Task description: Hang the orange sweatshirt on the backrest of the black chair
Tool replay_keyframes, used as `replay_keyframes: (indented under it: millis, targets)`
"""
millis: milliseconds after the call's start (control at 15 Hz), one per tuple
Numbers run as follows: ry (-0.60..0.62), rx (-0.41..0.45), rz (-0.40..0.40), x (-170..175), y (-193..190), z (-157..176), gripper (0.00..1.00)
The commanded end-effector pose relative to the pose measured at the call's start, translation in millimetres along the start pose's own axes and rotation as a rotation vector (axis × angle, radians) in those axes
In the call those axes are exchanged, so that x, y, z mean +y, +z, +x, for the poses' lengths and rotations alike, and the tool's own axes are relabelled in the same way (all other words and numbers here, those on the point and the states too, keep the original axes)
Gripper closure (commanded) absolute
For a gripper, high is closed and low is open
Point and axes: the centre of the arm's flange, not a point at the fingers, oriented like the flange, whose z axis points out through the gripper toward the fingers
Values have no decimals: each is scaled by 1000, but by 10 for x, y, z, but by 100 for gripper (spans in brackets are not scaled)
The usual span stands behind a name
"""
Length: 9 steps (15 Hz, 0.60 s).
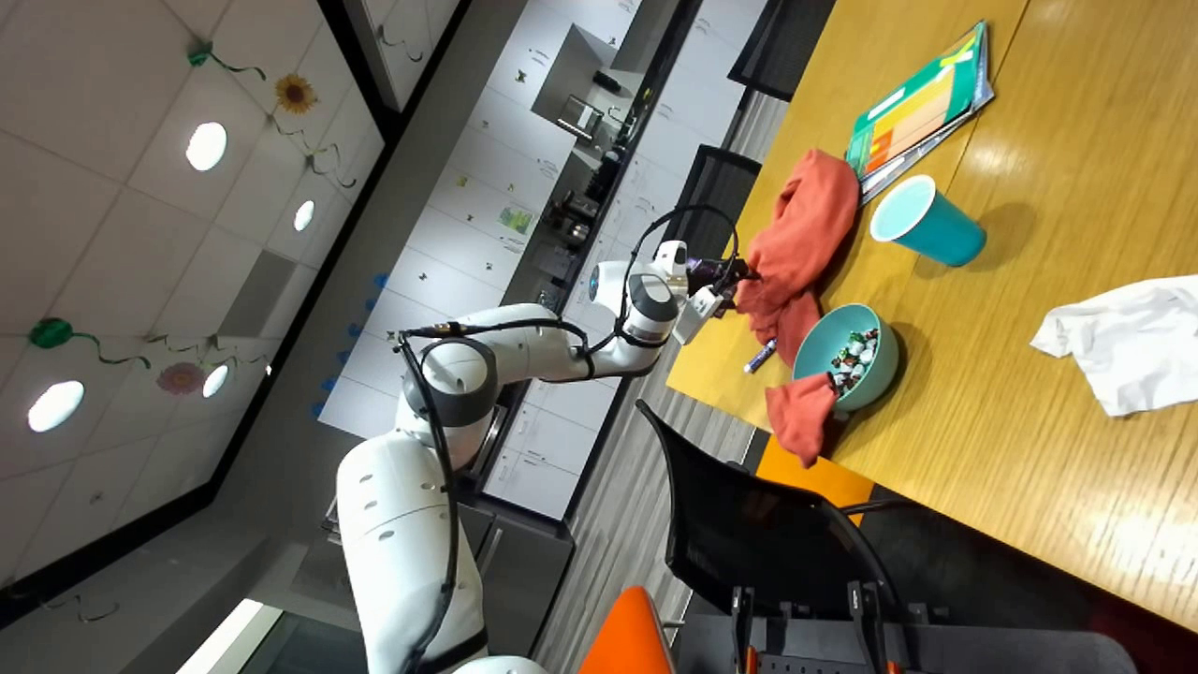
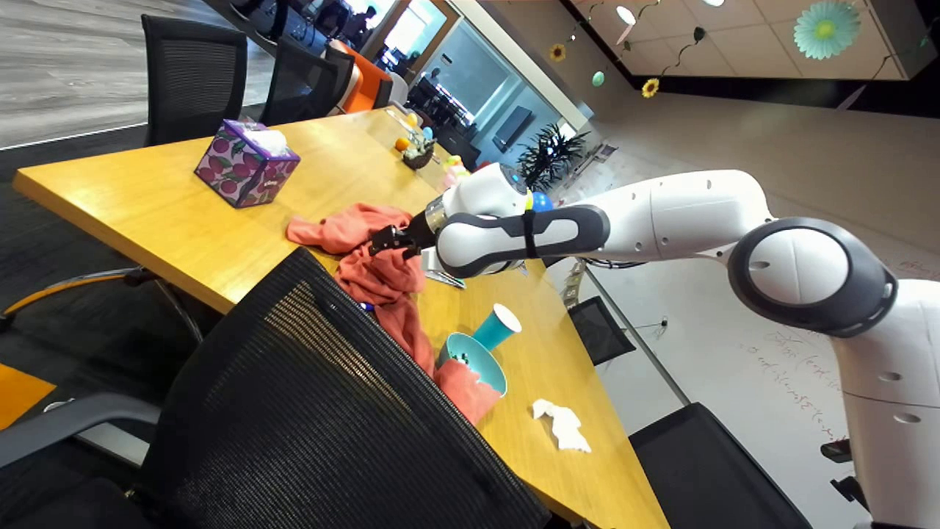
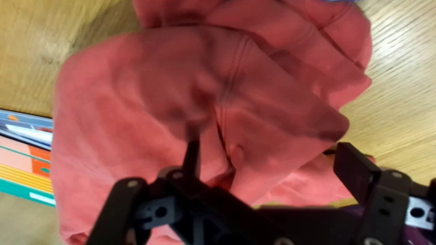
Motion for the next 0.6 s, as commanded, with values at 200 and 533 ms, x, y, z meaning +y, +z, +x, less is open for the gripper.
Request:
replay_keyframes:
  millis: [200,533]
  targets:
    - [65,-67,-54,103,373,265,34]
    - [87,-91,-54,111,229,288,73]
